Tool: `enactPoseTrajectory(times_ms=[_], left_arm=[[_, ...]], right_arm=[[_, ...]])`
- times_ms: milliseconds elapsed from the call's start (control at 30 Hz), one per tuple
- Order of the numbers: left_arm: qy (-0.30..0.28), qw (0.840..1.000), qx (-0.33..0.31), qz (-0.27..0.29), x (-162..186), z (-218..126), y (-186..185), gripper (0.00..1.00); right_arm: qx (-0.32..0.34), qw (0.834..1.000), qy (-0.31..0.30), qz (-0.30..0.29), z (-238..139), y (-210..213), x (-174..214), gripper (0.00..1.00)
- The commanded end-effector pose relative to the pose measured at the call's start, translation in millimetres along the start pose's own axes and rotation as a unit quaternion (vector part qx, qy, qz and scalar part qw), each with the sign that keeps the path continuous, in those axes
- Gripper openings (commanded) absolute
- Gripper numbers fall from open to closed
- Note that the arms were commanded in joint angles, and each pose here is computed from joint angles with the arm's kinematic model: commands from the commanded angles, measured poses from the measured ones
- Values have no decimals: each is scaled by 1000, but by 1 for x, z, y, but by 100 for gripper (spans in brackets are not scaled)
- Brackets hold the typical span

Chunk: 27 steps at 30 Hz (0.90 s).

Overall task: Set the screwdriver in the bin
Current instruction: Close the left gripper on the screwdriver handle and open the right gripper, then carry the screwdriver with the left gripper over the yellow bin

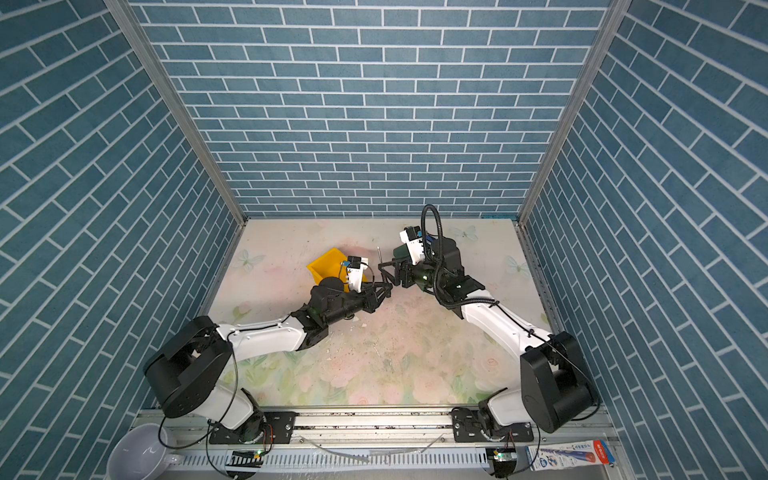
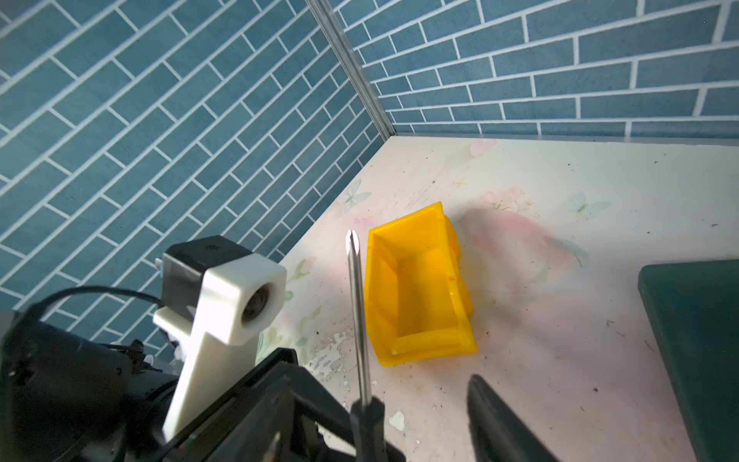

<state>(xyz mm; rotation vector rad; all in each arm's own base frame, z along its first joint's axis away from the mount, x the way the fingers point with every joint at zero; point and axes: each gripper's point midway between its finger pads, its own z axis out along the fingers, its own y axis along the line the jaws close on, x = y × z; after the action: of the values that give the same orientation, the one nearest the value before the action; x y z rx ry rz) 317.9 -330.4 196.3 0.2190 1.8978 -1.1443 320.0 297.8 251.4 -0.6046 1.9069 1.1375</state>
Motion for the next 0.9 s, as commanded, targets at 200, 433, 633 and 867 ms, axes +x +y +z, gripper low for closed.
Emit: enactPoseTrajectory(times_ms=[200, 433, 633, 867], left_arm=[[28, 983, -174, -49, -26, -43, 97, 2], [54, 944, -315, -84, -44, -73, 152, 0], [102, 917, -378, -80, -53, -72, 165, 0], [141, 889, -421, -112, -43, -68, 180, 0]], right_arm=[[-10, 995, 34, -89, 12, 24, 20, 88], [-10, 990, 68, -119, 29, 34, 35, 89], [-8, 990, 73, -122, 35, 36, 40, 89], [2, 990, 77, -120, 33, 33, 45, 89]])
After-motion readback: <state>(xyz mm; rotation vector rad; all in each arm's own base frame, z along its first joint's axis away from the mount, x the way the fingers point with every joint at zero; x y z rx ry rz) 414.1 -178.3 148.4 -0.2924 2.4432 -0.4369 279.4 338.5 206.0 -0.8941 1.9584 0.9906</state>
